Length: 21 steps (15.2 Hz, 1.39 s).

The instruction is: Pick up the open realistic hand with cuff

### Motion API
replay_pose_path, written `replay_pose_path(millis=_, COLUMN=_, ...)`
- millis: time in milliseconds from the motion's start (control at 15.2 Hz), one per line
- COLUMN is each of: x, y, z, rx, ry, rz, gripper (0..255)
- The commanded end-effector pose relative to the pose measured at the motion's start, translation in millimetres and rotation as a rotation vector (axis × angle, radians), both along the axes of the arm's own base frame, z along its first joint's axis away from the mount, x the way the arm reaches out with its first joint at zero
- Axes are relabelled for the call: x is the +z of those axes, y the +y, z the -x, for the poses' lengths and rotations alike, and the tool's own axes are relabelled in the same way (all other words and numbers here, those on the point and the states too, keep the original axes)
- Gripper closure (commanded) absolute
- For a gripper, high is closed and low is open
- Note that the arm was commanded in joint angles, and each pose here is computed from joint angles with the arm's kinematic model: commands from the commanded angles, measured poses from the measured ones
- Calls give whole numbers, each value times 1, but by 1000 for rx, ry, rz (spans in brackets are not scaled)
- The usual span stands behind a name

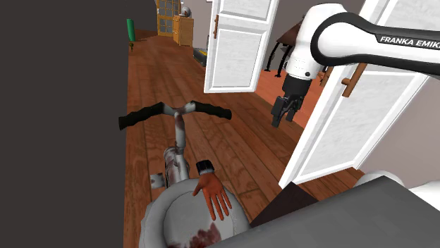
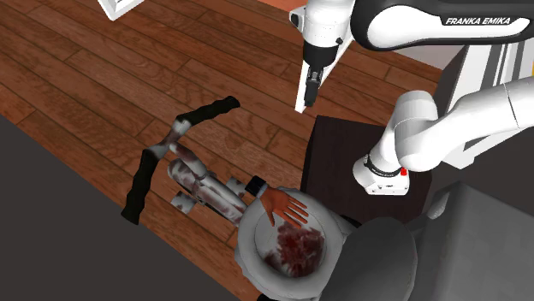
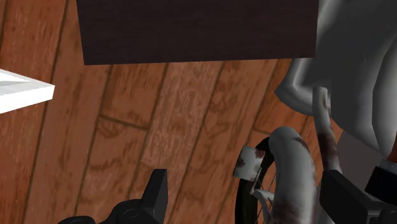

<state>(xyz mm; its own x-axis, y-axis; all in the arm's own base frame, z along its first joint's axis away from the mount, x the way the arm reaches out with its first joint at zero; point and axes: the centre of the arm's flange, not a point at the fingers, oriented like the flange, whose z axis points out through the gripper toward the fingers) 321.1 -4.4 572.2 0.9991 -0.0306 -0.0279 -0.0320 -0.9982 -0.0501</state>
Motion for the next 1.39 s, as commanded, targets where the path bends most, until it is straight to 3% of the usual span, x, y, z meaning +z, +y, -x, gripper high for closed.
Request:
replay_pose_path(millis=0, x=0, y=0, z=0, rx=0, ry=0, rz=0, gripper=0)
replay_pose_path(millis=1320, x=-109, y=252, z=1, rx=-143, ry=-1, rz=77, gripper=0)
